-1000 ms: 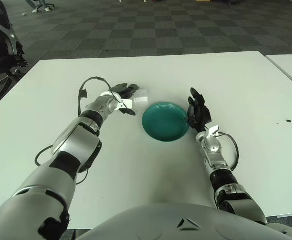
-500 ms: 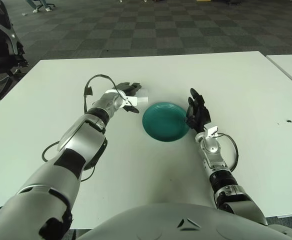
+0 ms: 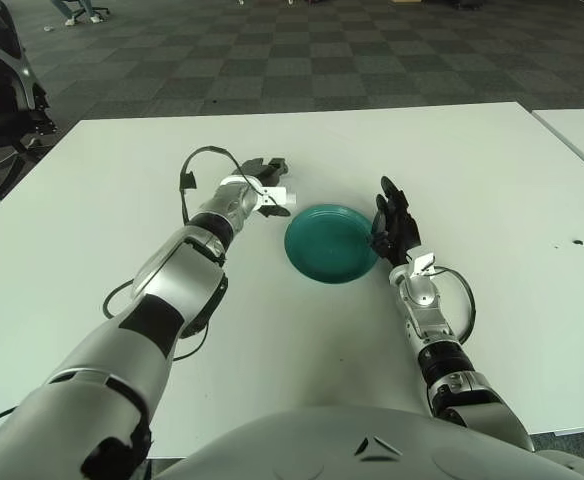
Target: Put the charger into the plate.
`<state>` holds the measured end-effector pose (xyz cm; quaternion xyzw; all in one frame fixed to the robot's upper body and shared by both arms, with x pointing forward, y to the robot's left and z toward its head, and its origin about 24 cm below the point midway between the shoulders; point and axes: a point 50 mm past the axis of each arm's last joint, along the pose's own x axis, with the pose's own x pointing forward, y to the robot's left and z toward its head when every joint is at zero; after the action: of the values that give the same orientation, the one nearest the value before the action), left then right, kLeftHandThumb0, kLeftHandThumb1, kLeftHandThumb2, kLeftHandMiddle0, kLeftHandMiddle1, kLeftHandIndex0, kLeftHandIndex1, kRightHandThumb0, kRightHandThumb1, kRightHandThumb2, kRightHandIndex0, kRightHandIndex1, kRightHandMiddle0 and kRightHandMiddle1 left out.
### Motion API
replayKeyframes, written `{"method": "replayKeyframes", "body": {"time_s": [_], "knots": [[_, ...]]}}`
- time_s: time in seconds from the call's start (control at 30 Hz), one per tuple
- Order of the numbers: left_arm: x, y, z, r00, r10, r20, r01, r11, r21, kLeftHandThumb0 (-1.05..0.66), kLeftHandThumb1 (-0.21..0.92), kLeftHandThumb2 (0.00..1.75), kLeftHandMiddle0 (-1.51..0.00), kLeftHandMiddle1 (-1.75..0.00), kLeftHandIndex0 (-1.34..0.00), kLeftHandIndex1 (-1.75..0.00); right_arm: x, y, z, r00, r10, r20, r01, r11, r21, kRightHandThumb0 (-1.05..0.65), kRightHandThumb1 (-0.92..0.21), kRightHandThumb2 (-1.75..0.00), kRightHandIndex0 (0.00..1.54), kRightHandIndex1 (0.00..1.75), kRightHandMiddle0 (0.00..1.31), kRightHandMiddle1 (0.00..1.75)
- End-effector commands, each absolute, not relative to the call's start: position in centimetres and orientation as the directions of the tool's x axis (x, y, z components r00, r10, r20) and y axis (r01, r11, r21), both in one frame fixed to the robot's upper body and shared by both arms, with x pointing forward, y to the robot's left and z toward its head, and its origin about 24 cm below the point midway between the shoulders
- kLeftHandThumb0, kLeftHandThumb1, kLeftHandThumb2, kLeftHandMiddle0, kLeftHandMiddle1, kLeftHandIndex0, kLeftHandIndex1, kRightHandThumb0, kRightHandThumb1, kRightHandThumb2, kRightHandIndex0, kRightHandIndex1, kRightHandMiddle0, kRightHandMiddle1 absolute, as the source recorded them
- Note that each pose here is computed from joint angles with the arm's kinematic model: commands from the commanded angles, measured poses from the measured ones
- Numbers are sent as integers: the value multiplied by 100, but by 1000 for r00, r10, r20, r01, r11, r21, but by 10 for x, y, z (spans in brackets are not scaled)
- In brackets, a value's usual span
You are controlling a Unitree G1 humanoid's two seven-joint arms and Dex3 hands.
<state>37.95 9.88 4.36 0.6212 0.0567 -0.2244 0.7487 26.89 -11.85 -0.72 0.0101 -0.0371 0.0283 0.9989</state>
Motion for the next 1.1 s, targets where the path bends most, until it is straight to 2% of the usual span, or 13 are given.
{"method": "replayKeyframes", "body": {"time_s": [0.0,0.13,0.57,0.8,1.07], "knots": [[389,100,59,926,-206,-317,352,163,922,-105,92,53,-13,-1,0,-88,183,-106,-88,952,61,-300,-32,994,101,-102,-92,-97,5,0,0,9],[389,99,59,928,-198,-315,346,152,926,-105,92,55,-13,-1,0,-79,182,-105,-87,957,64,-284,-30,992,123,-100,-92,-96,5,0,1,12],[388,99,57,919,-189,-346,366,80,927,-105,92,62,-25,-5,0,-85,179,-108,-89,957,25,-288,6,994,106,-92,-92,-95,10,1,0,36],[388,102,55,901,-175,-398,409,30,912,-105,92,66,-29,-4,0,-81,179,-110,-93,948,21,-319,19,993,120,-90,-92,-94,11,1,0,38],[386,106,50,856,-155,-493,490,-58,870,-105,92,68,-28,-3,0,-70,181,-112,-95,942,16,-335,21,994,109,-85,-92,-96,9,1,0,31]]}}
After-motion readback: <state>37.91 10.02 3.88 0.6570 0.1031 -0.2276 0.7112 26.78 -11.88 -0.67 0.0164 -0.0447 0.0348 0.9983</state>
